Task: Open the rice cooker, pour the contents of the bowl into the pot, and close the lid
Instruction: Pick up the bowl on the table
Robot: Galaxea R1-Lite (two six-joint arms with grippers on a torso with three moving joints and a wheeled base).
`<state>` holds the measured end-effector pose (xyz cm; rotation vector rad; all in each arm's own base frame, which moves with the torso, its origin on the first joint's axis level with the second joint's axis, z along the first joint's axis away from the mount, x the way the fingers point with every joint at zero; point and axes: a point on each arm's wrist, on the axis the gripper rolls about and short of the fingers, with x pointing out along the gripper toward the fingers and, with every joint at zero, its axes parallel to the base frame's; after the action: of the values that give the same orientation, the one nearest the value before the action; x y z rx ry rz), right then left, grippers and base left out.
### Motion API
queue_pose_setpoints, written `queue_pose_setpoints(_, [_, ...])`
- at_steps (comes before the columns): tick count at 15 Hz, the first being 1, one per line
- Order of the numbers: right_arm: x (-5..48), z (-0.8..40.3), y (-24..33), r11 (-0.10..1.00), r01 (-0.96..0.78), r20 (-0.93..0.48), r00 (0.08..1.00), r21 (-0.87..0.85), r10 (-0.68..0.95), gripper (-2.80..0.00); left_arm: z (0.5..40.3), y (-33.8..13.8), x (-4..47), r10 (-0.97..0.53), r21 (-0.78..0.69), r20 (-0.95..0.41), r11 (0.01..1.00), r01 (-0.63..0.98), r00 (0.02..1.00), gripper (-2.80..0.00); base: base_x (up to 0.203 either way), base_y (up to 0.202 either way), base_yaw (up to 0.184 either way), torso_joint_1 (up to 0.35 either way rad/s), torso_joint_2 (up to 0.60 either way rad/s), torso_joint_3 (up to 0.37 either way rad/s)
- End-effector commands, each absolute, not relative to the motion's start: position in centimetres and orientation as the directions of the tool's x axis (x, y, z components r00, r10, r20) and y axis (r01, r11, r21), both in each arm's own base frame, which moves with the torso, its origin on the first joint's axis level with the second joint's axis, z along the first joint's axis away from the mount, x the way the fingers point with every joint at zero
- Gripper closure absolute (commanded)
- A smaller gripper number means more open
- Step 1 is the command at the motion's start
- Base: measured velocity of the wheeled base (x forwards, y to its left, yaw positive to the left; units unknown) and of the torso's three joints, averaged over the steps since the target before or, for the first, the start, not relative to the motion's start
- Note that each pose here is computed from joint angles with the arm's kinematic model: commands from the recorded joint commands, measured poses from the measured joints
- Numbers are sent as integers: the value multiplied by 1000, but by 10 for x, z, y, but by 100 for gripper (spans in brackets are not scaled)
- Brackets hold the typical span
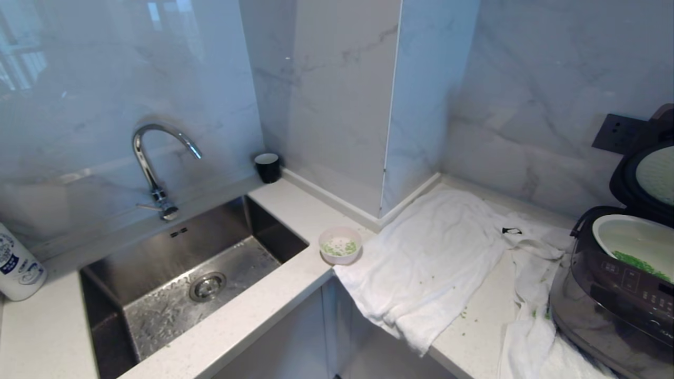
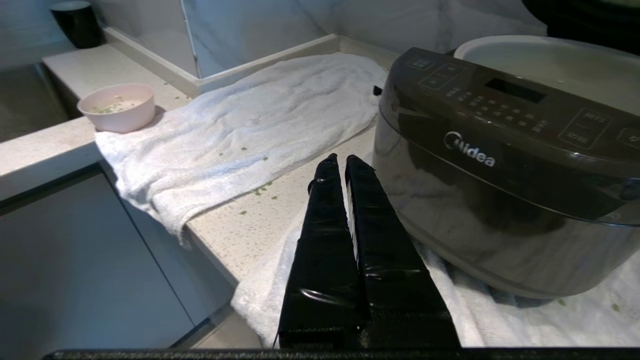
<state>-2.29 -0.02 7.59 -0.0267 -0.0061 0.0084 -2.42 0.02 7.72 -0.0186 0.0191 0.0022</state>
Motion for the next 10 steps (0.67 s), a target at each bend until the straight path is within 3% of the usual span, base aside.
queue_pose_setpoints(1, [-23,76,0,1000,-5,5,1000,-29,5,0,77,0,-24,3,-20,-18,1000,-3,1000,0,0,0,0,0,0,0])
queue_pose_setpoints(4, [-24,95,0,1000,-4,14,1000,-16,4,0,77,0,-24,3,-20,-18,1000,-3,1000,0,0,0,0,0,0,0])
queue_pose_setpoints(6, [-12,123,0,999,-36,-64,997,27,38,0,77,0,-24,3,-20,-18,1000,-3,1000,0,0,0,0,0,0,0])
queue_pose_setpoints(10, [65,183,6,976,-160,-264,945,147,195,0,77,0,-24,2,-20,-18,1000,-2,1000,0,0,0,0,0,0,0])
